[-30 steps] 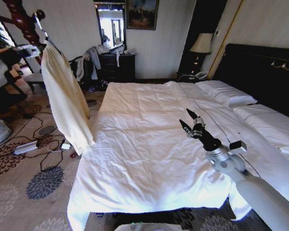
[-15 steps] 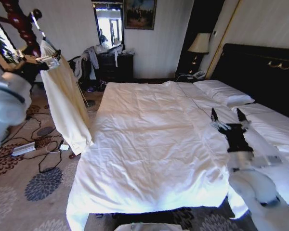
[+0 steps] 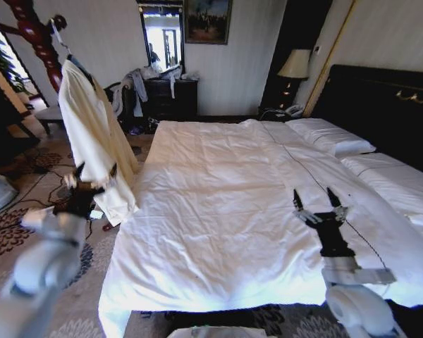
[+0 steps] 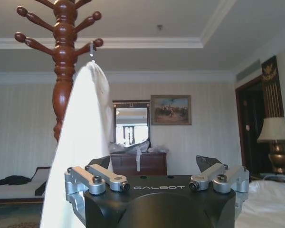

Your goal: Pick up the clothes from the bed and hang them on the clothes hanger.

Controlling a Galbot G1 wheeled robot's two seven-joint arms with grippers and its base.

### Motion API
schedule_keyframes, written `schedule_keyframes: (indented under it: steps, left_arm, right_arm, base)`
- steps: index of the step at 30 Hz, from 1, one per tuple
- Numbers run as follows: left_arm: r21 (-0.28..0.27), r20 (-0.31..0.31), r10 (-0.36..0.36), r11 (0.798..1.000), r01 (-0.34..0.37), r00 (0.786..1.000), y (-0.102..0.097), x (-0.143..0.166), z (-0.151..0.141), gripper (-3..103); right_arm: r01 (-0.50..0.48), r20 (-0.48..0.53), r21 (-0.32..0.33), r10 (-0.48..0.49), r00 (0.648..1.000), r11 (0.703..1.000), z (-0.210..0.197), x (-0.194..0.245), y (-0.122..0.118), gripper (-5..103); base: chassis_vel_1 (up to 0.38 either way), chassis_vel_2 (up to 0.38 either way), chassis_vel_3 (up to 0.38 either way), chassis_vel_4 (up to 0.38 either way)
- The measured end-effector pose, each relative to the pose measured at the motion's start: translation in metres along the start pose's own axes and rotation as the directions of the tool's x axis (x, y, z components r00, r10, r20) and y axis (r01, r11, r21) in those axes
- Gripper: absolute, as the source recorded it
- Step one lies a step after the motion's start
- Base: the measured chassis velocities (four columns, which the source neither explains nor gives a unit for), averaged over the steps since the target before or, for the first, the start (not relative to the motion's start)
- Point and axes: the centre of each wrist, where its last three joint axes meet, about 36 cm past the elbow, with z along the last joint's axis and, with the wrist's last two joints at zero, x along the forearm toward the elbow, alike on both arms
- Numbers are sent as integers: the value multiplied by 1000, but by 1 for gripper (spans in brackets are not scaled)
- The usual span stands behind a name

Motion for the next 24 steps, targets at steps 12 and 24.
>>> schedule_keyframes:
  steps: [12,24]
  left_arm:
    - [43,36,58,997,-59,998,-60,50,31,100]
    - [48,40,62,997,-64,997,-59,49,31,100]
  right_arm:
    - [-9,-65,-44,6,998,999,4,37,49,100]
    - [-9,-68,-44,6,998,999,3,36,49,100]
  base:
    - [0,0,0,0]
    - [0,0,0,0]
